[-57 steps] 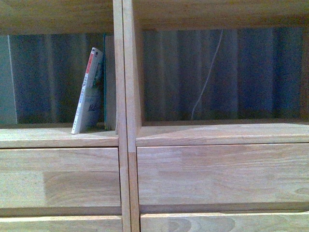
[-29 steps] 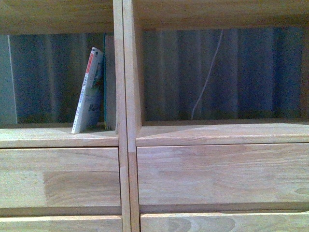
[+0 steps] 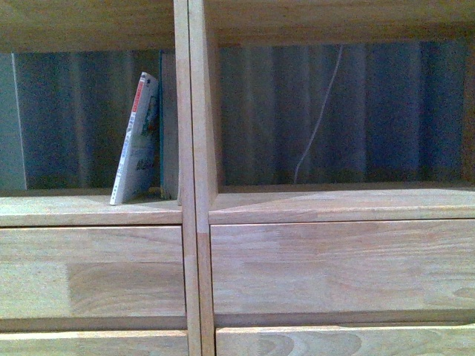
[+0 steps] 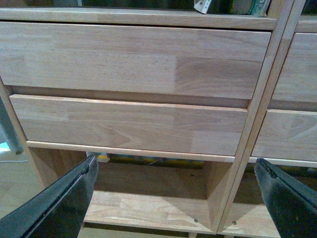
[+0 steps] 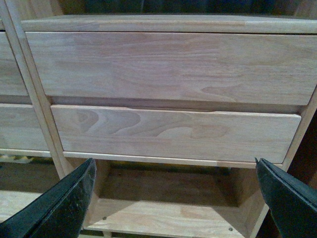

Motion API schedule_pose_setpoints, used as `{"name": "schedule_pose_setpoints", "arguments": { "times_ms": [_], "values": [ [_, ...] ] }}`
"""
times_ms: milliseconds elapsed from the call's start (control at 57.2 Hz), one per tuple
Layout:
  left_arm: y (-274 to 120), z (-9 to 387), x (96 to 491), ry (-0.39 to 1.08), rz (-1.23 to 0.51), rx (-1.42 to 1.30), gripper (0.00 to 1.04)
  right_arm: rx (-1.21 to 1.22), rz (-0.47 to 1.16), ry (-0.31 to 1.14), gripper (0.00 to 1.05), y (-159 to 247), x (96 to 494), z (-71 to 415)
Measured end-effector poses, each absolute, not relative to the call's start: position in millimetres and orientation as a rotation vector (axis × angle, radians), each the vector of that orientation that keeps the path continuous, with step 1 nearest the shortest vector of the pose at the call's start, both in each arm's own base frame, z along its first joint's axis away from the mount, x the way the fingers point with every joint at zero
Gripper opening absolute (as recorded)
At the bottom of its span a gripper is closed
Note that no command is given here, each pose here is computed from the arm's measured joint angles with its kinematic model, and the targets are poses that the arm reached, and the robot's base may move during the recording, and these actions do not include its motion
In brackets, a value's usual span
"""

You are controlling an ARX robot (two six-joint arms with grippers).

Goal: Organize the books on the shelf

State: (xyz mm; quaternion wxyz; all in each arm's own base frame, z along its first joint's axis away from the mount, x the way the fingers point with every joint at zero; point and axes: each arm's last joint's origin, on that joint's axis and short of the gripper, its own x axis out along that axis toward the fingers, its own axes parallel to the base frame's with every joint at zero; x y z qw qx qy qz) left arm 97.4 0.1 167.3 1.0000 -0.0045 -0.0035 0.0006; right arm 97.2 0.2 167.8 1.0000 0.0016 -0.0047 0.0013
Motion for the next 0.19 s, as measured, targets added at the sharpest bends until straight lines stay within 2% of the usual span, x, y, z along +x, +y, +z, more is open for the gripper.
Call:
{"name": "schedule_pose_setpoints", "arguments": {
  "times_ms": [192],
  "values": [
    [0.1, 167.3, 97.4, -0.007, 0.001, -0.009, 0.97, 0.003, 0.003, -0.009, 0.98, 0.2, 97.2, 167.8]
  ]
}}
